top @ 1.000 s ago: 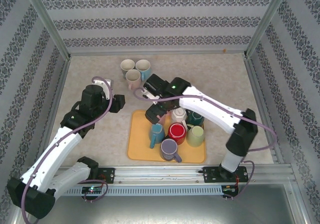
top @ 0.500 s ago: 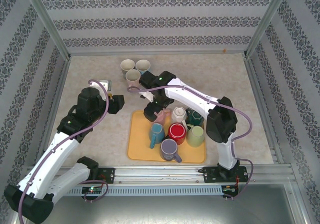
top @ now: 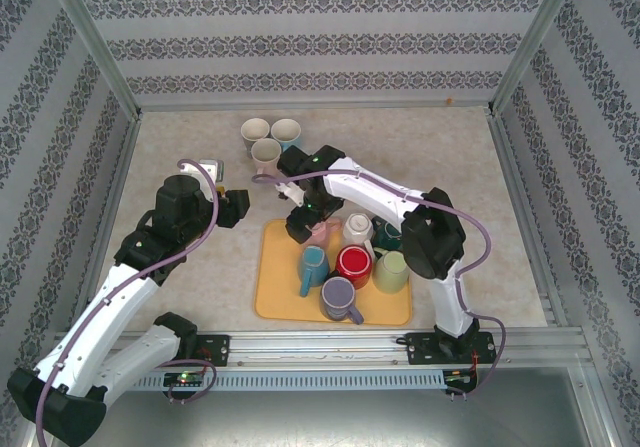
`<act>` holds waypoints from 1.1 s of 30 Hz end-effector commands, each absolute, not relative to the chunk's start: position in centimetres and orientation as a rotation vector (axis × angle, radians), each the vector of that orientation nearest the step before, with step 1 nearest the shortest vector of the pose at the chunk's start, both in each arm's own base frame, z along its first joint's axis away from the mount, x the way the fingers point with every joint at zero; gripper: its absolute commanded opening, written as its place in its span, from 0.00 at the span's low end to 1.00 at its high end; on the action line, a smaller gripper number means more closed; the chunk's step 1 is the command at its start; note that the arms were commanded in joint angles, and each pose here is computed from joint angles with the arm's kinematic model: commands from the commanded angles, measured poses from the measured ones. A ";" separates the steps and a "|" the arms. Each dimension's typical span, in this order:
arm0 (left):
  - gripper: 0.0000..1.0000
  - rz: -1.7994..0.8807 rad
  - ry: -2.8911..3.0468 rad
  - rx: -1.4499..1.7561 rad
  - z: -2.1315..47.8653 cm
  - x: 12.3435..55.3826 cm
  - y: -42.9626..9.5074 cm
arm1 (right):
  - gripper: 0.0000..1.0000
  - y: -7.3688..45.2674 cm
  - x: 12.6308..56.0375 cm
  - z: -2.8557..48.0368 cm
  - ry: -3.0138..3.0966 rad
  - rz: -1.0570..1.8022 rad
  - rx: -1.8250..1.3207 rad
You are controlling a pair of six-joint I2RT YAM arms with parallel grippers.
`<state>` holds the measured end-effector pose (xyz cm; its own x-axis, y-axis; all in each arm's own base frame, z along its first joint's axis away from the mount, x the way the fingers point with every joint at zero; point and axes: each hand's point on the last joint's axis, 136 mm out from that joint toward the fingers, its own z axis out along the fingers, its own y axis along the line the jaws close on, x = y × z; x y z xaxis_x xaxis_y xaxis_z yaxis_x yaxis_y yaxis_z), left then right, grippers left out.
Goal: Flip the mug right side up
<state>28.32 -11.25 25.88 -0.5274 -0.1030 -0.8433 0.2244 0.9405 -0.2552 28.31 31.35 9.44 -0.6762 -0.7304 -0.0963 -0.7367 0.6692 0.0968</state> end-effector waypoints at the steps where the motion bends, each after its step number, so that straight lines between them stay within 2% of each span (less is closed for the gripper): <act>1: 0.58 -0.398 2.058 0.093 26.2 28.5 -11.3 | 0.83 30.9 28.0 7.6 2.883 0.206 -1.228; 12: 0.58 -0.394 2.063 0.095 26.0 28.6 -11.3 | 0.89 29.7 27.7 6.4 2.911 0.155 -1.206; 15: 0.58 -0.389 2.062 0.094 25.9 28.6 -11.2 | 0.84 29.6 27.9 6.3 2.906 0.131 -1.198; 17: 0.58 -0.387 2.063 0.095 25.9 28.7 -11.3 | 0.77 29.8 28.2 7.0 2.882 0.145 -1.177; 21: 0.58 -0.382 2.064 0.092 25.8 28.7 -11.2 | 0.64 30.4 29.1 9.7 2.834 0.202 -1.105; 27: 0.58 -0.374 2.063 0.091 25.8 28.8 -11.1 | 0.60 30.6 30.2 15.5 2.772 0.332 -0.963; 32: 0.59 -0.422 2.048 0.117 27.2 28.6 -11.8 | 0.57 29.9 31.1 22.6 2.654 0.549 -0.754; 33: 0.59 -0.433 2.045 0.127 27.6 28.6 -12.0 | 0.53 29.5 31.4 23.9 2.629 0.584 -0.696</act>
<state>28.55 -11.10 25.55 -0.5290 -0.1019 -0.8425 0.2129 0.9451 -0.2481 30.79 29.76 15.81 -0.8039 -0.5337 -0.2626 -0.5853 0.7884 0.1892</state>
